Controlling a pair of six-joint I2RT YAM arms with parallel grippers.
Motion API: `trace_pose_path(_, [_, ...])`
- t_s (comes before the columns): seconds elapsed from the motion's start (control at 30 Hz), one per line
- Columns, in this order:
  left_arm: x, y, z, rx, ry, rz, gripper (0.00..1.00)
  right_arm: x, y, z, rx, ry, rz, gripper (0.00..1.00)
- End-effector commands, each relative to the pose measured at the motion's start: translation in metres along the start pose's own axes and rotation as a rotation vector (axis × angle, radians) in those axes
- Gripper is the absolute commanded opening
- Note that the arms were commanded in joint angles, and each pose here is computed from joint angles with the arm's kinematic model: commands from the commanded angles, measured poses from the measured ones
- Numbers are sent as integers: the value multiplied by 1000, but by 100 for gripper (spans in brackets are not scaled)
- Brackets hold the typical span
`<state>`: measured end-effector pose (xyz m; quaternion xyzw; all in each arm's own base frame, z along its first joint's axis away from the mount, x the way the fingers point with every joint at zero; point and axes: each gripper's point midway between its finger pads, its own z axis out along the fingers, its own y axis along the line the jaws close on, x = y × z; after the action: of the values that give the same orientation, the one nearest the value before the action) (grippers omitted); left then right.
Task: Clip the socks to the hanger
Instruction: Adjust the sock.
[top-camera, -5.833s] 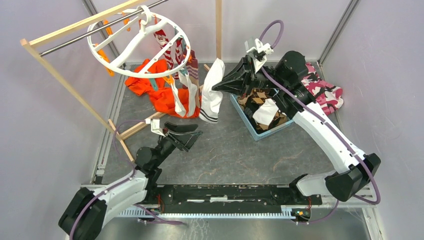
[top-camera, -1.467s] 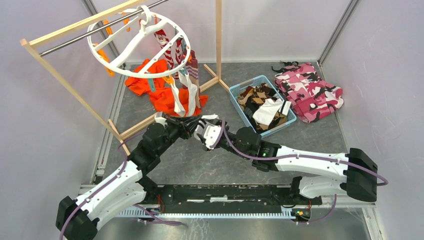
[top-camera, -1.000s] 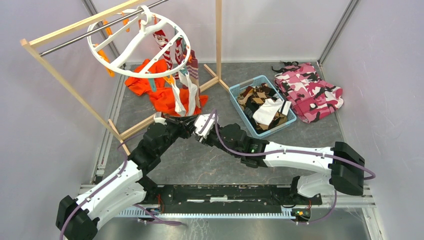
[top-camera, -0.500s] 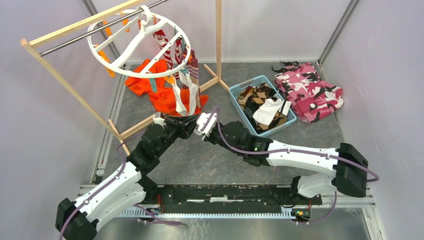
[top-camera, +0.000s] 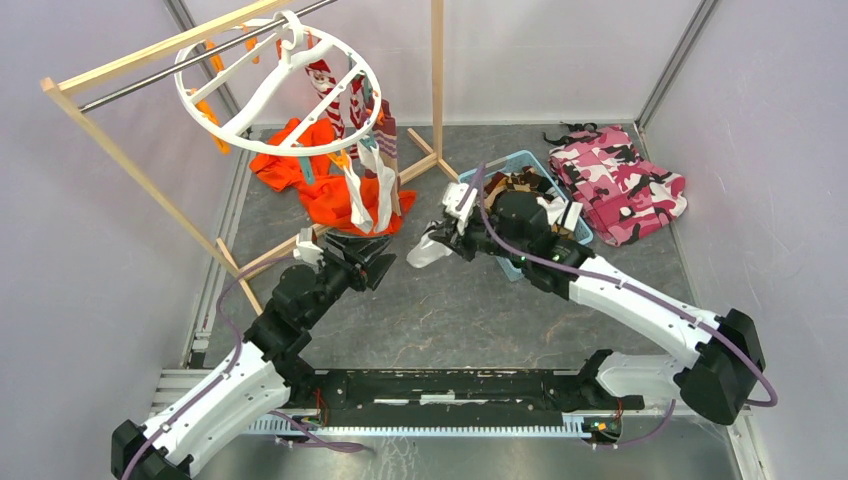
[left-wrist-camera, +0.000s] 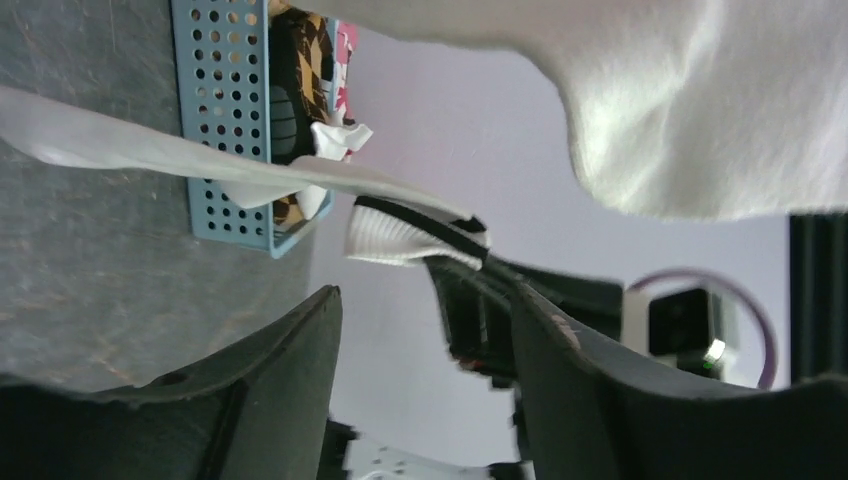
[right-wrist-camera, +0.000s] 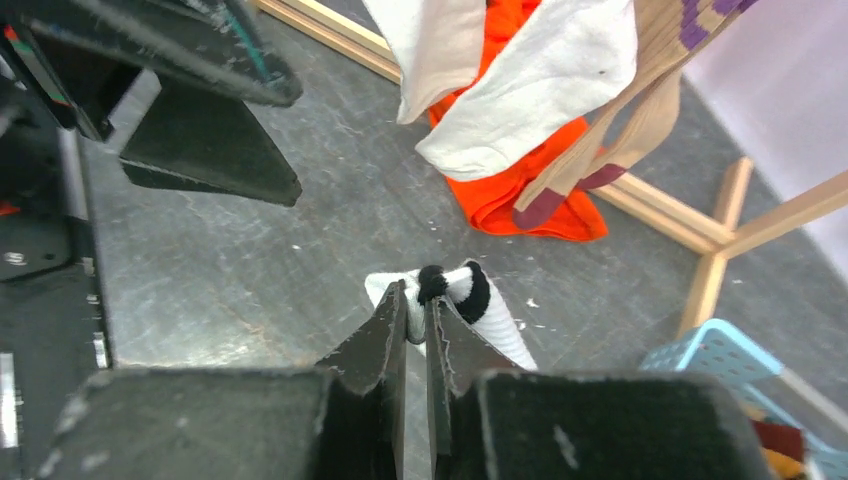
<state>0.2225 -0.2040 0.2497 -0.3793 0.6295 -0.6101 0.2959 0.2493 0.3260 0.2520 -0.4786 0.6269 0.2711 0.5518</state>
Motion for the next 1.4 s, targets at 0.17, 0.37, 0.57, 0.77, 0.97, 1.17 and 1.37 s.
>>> trace_pose_path(0.17, [35, -38, -22, 382, 132, 726, 76, -34, -10, -24, -198, -91, 465, 0])
trace_pose_path(0.37, [52, -42, -20, 473, 170, 1094, 79, -32, -14, -27, -274, -108, 643, 0])
trace_pose_path(0.57, [56, -26, -12, 516, 144, 1409, 84, -38, -14, -28, -281, -127, 667, 0])
trace_pose_path(0.77, [47, -21, -3, 523, 70, 1597, 86, -35, -11, -23, -314, -127, 706, 0])
trace_pose_path(0.97, [47, -19, 9, 506, 55, 1654, 85, -37, -8, -20, -345, -135, 716, 0])
trace_pose_path(1.17, [44, -22, 23, 450, 15, 1705, 80, -38, -4, -19, -364, -135, 710, 0])
trace_pose_path(1.37, [35, -32, 29, 425, -61, 1722, 77, -37, -2, -18, -369, -132, 712, 0])
